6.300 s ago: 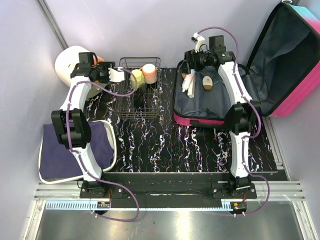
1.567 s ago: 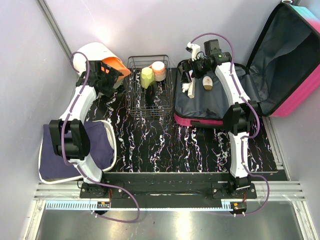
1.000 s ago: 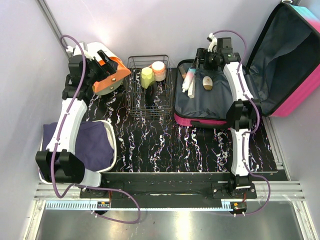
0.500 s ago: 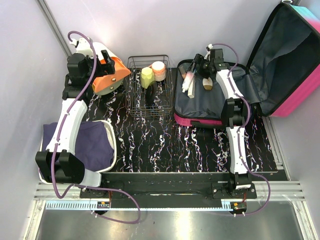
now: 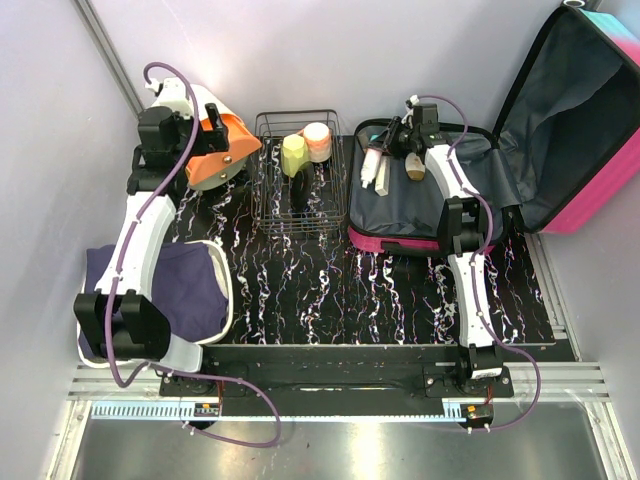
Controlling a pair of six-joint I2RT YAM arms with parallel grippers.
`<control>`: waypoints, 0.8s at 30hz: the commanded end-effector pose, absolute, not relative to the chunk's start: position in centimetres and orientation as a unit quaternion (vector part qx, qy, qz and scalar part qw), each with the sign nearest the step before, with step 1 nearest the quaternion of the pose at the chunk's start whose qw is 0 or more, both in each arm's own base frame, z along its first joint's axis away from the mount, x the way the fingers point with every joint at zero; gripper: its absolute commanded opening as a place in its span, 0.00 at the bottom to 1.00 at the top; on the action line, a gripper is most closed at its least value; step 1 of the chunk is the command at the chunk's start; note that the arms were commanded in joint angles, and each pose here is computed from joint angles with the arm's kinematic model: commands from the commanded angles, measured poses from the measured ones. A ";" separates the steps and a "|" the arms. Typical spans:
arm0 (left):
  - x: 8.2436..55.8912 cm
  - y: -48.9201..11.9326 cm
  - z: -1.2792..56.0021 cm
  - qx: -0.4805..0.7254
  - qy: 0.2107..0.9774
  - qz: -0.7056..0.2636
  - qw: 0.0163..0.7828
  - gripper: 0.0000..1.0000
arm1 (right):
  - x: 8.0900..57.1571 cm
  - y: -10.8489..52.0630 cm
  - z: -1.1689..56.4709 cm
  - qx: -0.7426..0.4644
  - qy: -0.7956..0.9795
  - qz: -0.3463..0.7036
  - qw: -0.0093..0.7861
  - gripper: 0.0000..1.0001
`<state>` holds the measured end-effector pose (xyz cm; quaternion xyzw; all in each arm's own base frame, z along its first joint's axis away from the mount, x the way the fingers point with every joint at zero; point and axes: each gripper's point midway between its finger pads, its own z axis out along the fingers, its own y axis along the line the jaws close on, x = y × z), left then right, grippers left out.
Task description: Open, take out, and arrange the luggage
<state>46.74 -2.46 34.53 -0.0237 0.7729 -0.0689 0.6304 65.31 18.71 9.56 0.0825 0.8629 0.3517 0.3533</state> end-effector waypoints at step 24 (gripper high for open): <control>44.9 -22.7 39.9 0.252 0.696 -0.454 0.497 0.99 | 50.0 31.1 46.8 -0.246 0.530 0.608 0.538 0.00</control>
